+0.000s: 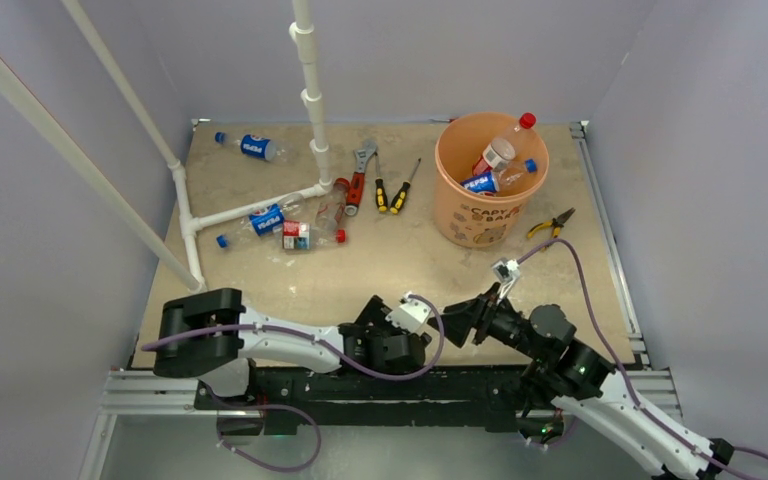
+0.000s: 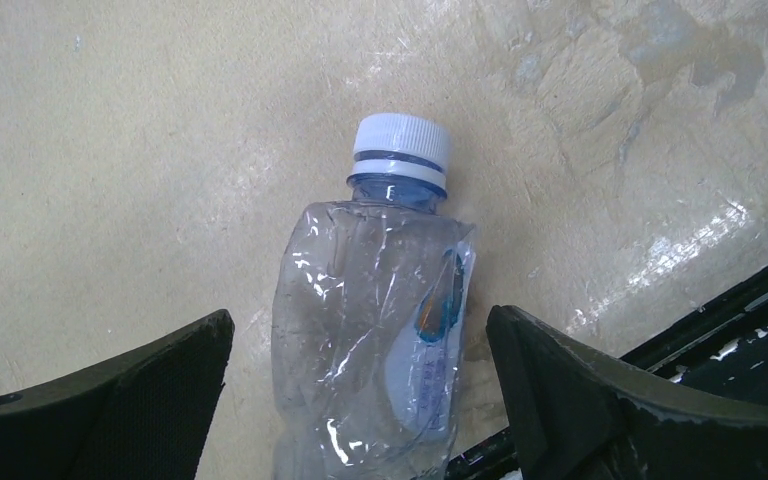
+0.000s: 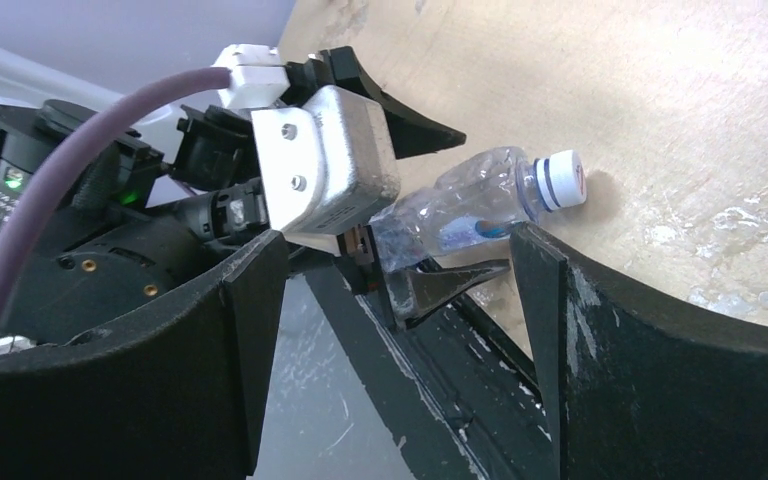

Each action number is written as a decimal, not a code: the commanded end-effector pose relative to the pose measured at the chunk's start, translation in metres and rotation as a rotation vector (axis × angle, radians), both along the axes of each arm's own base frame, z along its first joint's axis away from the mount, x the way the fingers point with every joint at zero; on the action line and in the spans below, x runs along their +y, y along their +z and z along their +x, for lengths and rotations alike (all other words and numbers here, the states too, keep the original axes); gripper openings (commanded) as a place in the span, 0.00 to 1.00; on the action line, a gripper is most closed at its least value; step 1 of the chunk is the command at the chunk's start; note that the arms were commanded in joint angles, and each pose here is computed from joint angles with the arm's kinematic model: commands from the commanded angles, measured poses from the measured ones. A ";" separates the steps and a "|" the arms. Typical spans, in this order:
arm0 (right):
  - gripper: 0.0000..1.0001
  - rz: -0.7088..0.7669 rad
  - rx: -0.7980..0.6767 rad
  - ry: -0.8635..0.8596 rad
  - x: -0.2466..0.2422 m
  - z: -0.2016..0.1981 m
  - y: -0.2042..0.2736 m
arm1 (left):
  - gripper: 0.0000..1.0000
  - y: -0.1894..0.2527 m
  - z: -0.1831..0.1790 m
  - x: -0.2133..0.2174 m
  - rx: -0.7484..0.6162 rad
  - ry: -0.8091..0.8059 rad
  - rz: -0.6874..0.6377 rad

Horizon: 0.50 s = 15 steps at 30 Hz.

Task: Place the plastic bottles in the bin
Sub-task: Pick up the plastic bottle from the corner of the board.

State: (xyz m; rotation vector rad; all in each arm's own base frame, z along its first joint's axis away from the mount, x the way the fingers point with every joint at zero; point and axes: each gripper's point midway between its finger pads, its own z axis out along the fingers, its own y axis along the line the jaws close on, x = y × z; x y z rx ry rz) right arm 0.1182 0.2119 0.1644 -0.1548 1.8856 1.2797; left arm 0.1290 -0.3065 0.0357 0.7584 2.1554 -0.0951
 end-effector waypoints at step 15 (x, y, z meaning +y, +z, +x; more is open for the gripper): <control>0.91 0.038 0.001 -0.062 -0.004 0.008 0.015 | 0.54 0.010 -0.011 0.007 0.088 0.011 -0.234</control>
